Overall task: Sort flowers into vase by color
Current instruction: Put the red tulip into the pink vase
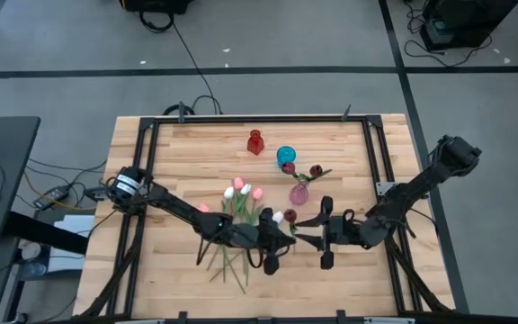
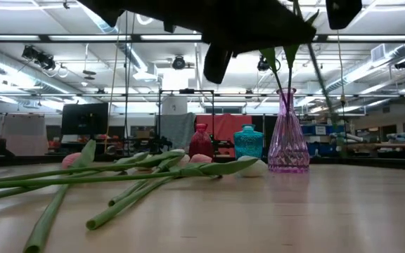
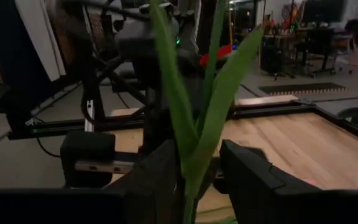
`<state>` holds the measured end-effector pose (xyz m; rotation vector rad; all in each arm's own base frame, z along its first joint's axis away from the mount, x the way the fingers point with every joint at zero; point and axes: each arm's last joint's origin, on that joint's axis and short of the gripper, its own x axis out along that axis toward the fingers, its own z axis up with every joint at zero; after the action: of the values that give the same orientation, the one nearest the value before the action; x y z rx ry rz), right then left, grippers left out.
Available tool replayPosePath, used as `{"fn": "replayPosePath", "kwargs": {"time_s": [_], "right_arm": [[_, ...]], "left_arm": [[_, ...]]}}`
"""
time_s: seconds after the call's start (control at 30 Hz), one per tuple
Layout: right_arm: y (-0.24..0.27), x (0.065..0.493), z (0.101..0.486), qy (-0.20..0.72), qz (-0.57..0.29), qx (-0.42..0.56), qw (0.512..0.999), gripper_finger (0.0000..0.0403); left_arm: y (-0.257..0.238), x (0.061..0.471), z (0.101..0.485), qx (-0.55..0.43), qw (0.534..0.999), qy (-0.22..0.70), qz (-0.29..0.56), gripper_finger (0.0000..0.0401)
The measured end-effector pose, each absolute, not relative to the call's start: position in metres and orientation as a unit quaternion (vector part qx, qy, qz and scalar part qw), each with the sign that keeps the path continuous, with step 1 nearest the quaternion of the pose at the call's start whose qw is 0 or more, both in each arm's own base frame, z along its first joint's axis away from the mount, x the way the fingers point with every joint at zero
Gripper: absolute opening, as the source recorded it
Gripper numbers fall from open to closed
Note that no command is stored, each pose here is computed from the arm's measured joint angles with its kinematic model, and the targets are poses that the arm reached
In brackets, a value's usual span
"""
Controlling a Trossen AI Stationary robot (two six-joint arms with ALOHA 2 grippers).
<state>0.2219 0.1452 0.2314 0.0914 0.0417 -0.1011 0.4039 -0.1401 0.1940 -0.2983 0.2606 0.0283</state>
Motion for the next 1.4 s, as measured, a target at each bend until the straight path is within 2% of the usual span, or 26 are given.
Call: {"fn": "replayPosePath", "kwargs": {"time_s": [0.43, 0.63, 0.8, 1.1, 1.4], "right_arm": [[0.143, 0.223, 0.229, 0.031, -0.051, 0.037, 0.998, 0.0139], [0.142, 0.224, 0.23, 0.029, -0.043, 0.043, 0.998, 0.0138], [0.141, 0.225, 0.231, 0.025, -0.04, 0.048, 0.998, 0.0138], [0.136, 0.217, 0.25, -0.005, -0.003, 0.072, 0.997, 0.0138], [0.135, 0.217, 0.246, 0.015, -0.007, 0.07, 0.997, 0.0138]], "left_arm": [[-0.145, 0.397, 0.179, -0.159, 0.961, 0.223, -0.026, 0.0], [-0.145, 0.396, 0.178, -0.158, 0.959, 0.233, -0.037, 0.0], [-0.148, 0.396, 0.178, -0.139, 0.957, 0.241, -0.08, 0.0], [-0.149, 0.396, 0.179, -0.13, 0.959, 0.235, -0.088, 0.0], [-0.147, 0.401, 0.186, -0.129, 0.964, 0.218, -0.083, 0.0]]}}
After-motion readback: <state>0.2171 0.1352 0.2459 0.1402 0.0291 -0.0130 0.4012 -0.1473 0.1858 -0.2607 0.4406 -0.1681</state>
